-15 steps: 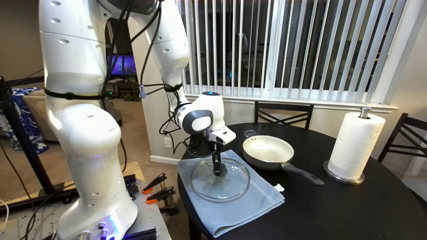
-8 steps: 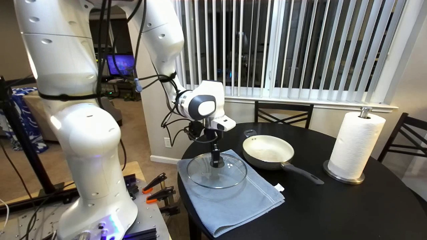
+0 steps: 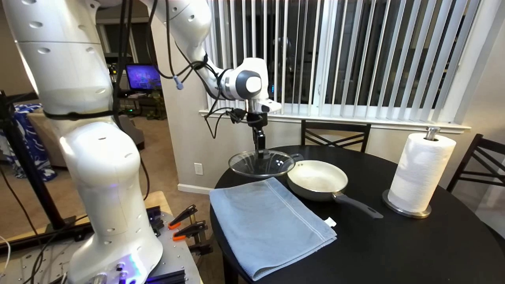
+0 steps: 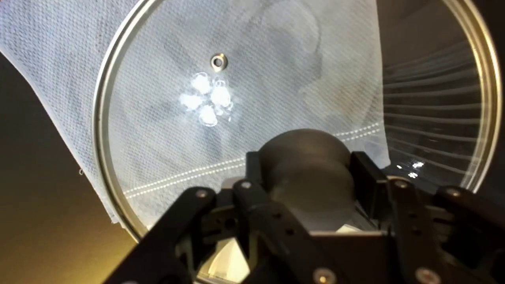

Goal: Put the lid on the pot

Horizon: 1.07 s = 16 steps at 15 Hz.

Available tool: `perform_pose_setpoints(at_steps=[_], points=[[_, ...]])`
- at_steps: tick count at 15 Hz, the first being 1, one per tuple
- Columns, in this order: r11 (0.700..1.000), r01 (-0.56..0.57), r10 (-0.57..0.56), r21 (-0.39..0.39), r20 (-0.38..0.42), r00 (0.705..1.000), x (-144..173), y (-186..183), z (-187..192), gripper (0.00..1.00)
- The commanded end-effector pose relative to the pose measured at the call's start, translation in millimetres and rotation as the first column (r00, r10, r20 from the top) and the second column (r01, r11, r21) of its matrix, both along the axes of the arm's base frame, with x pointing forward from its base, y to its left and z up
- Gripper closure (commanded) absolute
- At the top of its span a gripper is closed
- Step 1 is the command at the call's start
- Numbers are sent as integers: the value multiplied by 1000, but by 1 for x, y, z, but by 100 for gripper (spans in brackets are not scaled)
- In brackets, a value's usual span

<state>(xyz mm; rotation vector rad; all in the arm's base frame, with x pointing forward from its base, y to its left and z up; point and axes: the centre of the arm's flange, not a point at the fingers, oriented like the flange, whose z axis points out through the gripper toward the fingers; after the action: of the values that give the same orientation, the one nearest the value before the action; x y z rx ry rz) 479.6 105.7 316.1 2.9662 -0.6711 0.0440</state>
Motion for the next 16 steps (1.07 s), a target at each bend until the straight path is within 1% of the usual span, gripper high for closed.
perform_pose_setpoints(at_steps=[1, 4, 7, 9, 12, 16], points=[[999, 34, -35, -19, -20, 999, 60, 7, 15, 67], [998, 68, -68, -11, -24, 997, 104, -3, 10, 67], [993, 118, -117, 21, -33, 993, 146, -16, -6, 67], [987, 155, -153, 48, -45, 987, 167, -26, -18, 67], [970, 222, -218, 94, -49, 975, 190, -42, -33, 67], [939, 317, -318, 132, -16, 948, 206, -61, -37, 67]])
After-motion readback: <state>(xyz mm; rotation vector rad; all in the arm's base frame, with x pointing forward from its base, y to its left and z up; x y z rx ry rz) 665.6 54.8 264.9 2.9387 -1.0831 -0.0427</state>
